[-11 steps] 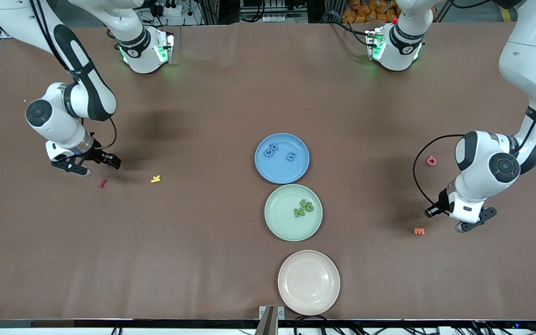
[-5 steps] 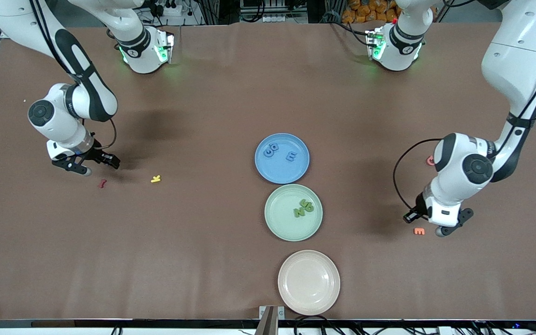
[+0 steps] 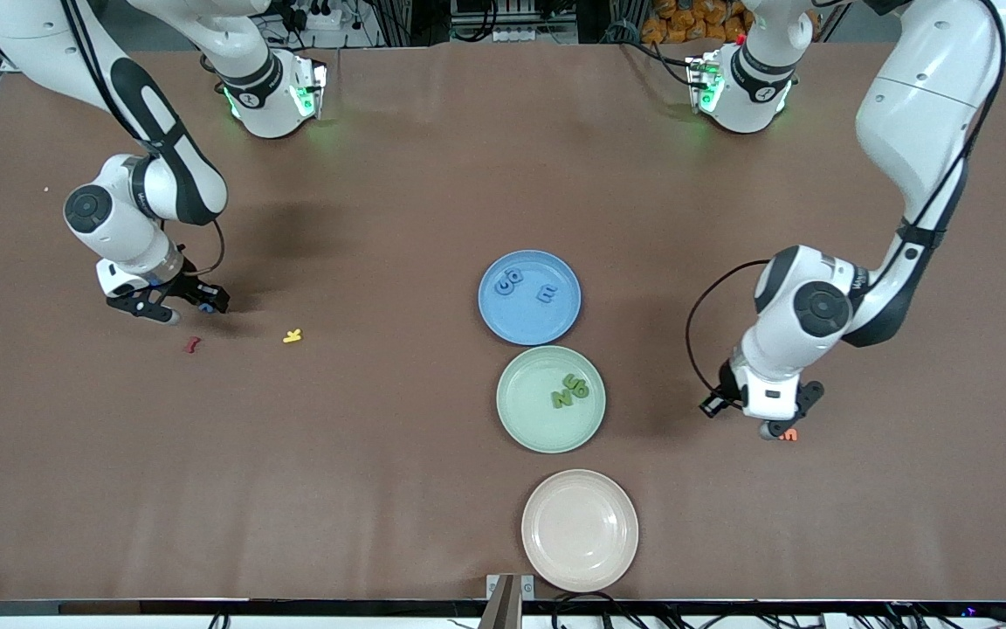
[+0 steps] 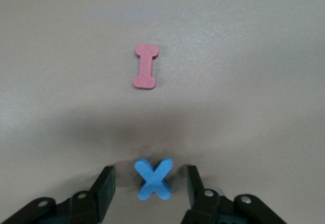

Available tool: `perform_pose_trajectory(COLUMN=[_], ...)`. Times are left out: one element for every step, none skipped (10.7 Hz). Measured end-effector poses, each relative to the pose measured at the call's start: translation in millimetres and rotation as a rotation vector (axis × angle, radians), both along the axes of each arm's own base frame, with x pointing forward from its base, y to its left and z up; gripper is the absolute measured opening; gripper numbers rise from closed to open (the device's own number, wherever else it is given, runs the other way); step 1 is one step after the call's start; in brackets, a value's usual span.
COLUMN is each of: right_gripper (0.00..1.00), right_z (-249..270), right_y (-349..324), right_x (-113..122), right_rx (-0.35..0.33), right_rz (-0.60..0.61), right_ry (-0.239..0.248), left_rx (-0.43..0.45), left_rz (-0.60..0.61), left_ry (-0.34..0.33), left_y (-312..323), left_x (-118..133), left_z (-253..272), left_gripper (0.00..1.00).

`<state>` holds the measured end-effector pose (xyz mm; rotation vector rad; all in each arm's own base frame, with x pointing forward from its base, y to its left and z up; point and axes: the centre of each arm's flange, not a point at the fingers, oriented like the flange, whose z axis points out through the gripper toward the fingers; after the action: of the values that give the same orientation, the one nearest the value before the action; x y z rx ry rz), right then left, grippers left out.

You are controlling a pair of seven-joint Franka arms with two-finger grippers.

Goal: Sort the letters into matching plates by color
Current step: 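Carry the green B over the green plate with the left gripper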

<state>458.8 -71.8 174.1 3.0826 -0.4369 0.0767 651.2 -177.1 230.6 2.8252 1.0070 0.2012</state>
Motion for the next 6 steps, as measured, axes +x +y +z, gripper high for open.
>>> perform_pose_trajectory(right_gripper=[0.65,0.59,0.58,0.52,0.52,0.49], right_z=[0.1,0.1,-0.2,-1.1,-2.4,-2.2], right_y=[-4.8,-7.0,-7.1,-7.1,-6.7,-5.5], right_x=[-0.8,-1.1,-1.3,-1.7,-2.2,-1.7], right_rx=[-0.004,-0.005,-0.006,-0.006,-0.006,-0.007], right_rz=[0.009,0.018,0.029,0.034,0.036,0.040], right_ry=[0.001,0.001,0.002,0.005,0.008,0.006], left_rx=[-0.014,-0.034,-0.062,-0.093,-0.117,-0.135], left_rz=[0.025,0.047,0.059,0.063,0.061,0.063], left_ry=[-0.005,-0.009,-0.007,0.002,0.007,0.008], left_y=[-26.1,-50.9,-75.7,-100.2,-122.3,-139.2], left_x=[-4.2,-7.8,-12.5,-18.8,-25.2,-29.6], left_z=[4.5,10.7,16.6,21.8,26.5,31.7], left_gripper=[0.28,0.28,0.28,0.28,0.28,0.28])
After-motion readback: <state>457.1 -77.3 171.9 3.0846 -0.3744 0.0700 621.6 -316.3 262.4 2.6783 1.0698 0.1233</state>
